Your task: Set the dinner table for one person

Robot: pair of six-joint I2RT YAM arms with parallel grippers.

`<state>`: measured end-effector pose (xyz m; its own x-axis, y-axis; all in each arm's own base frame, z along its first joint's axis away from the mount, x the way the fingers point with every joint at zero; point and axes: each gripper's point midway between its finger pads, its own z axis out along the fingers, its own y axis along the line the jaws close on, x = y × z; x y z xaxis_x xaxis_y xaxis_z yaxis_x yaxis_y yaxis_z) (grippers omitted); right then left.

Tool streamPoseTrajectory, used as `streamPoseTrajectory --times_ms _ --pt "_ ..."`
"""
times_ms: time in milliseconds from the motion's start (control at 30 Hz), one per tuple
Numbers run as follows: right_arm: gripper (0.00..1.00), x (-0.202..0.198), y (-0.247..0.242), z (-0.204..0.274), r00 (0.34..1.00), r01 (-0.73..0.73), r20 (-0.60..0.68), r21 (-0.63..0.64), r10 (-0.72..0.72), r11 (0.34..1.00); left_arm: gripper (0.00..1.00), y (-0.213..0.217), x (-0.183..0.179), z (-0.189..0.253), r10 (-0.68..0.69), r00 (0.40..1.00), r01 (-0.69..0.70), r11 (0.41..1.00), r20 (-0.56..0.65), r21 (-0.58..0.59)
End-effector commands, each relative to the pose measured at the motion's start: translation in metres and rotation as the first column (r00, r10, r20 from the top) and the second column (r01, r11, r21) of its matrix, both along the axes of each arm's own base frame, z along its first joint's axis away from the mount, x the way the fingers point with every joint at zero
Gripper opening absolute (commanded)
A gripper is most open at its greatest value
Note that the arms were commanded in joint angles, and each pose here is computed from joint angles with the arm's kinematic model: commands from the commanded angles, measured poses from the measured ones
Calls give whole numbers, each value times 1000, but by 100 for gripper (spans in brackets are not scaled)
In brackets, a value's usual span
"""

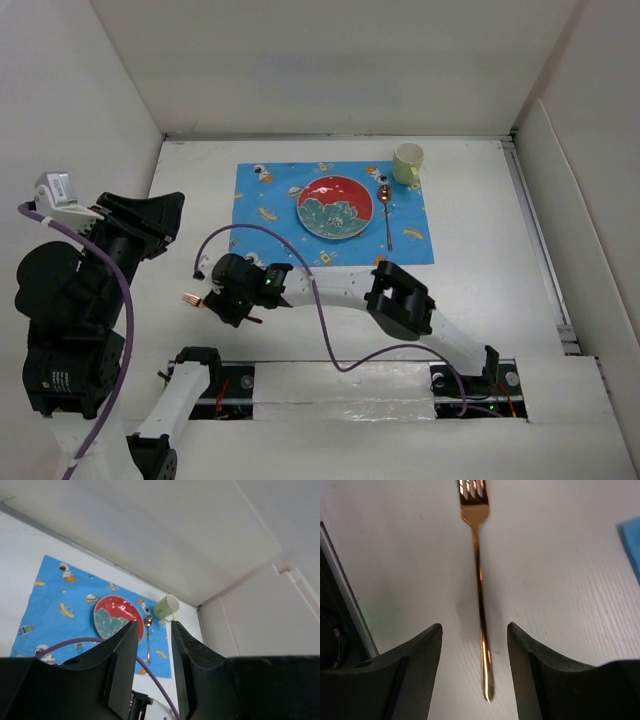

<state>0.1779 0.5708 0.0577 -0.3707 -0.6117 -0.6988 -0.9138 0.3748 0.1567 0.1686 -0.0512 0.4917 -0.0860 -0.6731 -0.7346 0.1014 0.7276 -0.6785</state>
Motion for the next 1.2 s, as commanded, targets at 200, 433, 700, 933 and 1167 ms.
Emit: streamPoseTrajectory --times_ms 200,433,700,933,1167 --pt "61 4 44 -29 990 -20 136 -27 23 999 29 -6 6 -35 -47 992 56 996 -119 74" --pt "0 8 46 -49 963 104 259 -80 -80 991 30 -3 4 -36 -37 993 51 991 -114 123" --pt "0 102 22 78 876 448 104 189 -471 874 29 -6 5 -46 -49 992 60 994 -120 95" --pt "0 215 -47 124 681 710 -46 289 -731 643 28 -11 18 -102 -62 965 76 996 -253 44" --pt "0 282 -86 103 570 804 -87 264 -817 533 28 -11 19 -122 -62 956 76 996 -288 38"
